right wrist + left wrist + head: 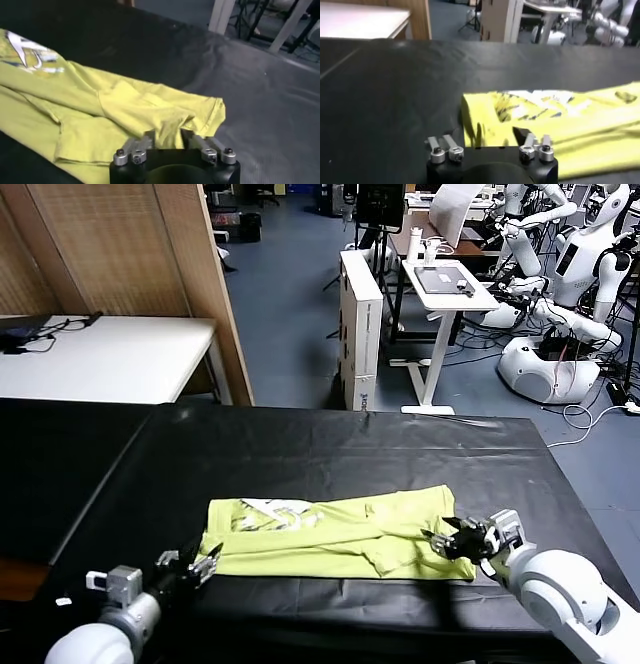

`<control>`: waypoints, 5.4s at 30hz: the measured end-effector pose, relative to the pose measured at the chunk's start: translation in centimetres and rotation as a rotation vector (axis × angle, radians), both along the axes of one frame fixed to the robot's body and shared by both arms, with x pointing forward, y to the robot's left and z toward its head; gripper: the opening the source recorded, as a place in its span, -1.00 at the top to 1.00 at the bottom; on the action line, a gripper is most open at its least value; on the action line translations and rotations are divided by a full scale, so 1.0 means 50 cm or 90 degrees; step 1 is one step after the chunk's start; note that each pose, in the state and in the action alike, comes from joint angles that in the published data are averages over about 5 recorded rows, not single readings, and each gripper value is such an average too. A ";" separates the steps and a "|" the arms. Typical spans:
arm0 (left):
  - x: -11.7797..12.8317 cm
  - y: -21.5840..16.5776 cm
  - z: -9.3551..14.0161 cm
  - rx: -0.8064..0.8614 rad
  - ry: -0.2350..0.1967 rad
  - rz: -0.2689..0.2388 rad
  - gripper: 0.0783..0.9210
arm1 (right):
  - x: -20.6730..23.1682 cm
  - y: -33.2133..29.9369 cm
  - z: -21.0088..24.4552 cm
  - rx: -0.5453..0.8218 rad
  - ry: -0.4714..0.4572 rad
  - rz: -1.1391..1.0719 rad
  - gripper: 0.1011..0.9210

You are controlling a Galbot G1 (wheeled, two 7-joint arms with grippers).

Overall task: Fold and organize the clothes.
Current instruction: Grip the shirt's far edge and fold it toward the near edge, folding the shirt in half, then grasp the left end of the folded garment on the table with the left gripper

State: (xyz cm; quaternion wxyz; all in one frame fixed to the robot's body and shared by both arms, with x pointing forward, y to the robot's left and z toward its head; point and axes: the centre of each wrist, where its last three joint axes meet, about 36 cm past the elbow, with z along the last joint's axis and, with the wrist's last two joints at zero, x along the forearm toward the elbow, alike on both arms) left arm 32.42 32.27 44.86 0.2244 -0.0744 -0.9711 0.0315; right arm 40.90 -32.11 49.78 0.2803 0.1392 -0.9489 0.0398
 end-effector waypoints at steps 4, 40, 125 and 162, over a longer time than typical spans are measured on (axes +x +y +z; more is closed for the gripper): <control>0.036 0.001 -0.012 -0.004 -0.011 0.004 -0.97 | 0.029 -0.004 -0.022 0.022 -0.020 -0.025 -0.97; 0.115 0.005 -0.091 -0.010 0.033 0.007 -0.65 | 0.096 -0.017 -0.148 0.052 0.018 -0.106 -0.36; 0.004 0.043 -0.070 -0.181 0.097 -0.018 -0.97 | -0.072 -0.063 -0.052 0.127 -0.213 -0.051 -0.97; -0.001 0.031 -0.083 -0.159 0.088 -0.028 0.74 | -0.056 -0.045 -0.053 0.138 -0.219 -0.047 -0.97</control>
